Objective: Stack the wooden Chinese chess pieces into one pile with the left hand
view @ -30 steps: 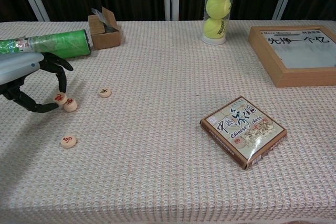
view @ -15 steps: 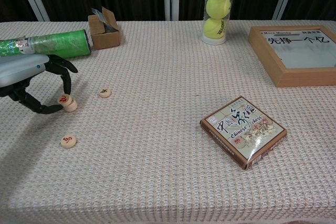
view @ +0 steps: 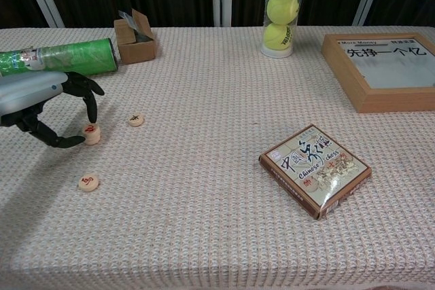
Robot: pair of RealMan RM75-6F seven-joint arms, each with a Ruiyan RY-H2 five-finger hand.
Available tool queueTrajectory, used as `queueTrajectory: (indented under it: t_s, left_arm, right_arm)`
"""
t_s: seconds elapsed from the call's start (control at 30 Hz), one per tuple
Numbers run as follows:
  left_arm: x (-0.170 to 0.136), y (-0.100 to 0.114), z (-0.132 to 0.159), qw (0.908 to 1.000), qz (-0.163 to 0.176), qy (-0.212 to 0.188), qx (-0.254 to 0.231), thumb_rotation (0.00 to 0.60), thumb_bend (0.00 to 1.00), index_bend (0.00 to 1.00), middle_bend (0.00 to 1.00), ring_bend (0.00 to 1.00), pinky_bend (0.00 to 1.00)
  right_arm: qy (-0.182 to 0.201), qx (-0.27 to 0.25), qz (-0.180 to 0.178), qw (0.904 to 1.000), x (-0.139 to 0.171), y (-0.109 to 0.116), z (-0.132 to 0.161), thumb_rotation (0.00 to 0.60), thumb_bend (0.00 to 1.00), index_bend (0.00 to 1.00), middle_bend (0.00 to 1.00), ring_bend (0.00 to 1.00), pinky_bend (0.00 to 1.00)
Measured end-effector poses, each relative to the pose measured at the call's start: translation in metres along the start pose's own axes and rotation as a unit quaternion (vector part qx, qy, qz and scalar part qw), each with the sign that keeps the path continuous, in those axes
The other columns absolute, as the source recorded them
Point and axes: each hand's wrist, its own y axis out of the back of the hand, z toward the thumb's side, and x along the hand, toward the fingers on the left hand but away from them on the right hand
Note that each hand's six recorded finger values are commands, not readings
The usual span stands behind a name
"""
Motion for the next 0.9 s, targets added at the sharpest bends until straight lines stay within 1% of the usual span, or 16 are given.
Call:
queueTrajectory:
  t_s: [0.17, 0.33, 0.43, 0.53, 0.63, 0.7, 0.9]
  left_arm:
    - [-0.001, 0.001, 0.000, 1.0000, 0.003, 0.000, 0.000, 0.600, 0.29, 0.43, 0.14, 0.00, 0.01]
    - [-0.010, 0.010, 0.005, 0.9998, 0.020, -0.007, -0.001, 0.600, 0.29, 0.40, 0.13, 0.00, 0.01]
    - [-0.021, 0.018, 0.014, 0.9990, 0.038, -0.023, 0.003, 0.600, 0.29, 0.40, 0.13, 0.00, 0.01]
    - [-0.036, 0.021, 0.025, 0.9977, 0.048, -0.046, 0.016, 0.600, 0.29, 0.41, 0.12, 0.00, 0.01]
    - [-0.053, 0.013, 0.032, 0.9966, 0.039, -0.065, 0.032, 0.600, 0.28, 0.41, 0.12, 0.00, 0.02]
    - [-0.062, 0.002, 0.035, 0.9964, 0.026, -0.071, 0.037, 0.600, 0.28, 0.41, 0.12, 0.00, 0.02]
    - [-0.063, -0.018, 0.036, 0.9954, 0.016, -0.079, 0.052, 0.600, 0.28, 0.41, 0.12, 0.00, 0.02]
  right_arm:
    - [-0.002, 0.000, -0.001, 1.0000, 0.000, 0.001, -0.001, 0.600, 0.25, 0.00, 0.00, 0.00, 0.00]
    - [-0.004, 0.000, -0.002, 1.0000, 0.000, 0.001, -0.002, 0.600, 0.25, 0.00, 0.00, 0.00, 0.00]
    - [-0.004, 0.000, -0.001, 1.0000, -0.001, 0.001, -0.002, 0.600, 0.25, 0.00, 0.00, 0.00, 0.00]
    - [-0.003, 0.000, -0.002, 1.0000, 0.000, 0.002, -0.001, 0.600, 0.25, 0.00, 0.00, 0.00, 0.00]
    - [-0.003, -0.002, -0.006, 1.0000, 0.000, 0.003, -0.002, 0.600, 0.25, 0.00, 0.00, 0.00, 0.00]
    - [-0.003, -0.003, -0.008, 1.0000, 0.001, 0.004, -0.002, 0.600, 0.25, 0.00, 0.00, 0.00, 0.00]
    - [-0.002, -0.005, -0.009, 0.9999, 0.002, 0.006, -0.002, 0.600, 0.25, 0.00, 0.00, 0.00, 0.00]
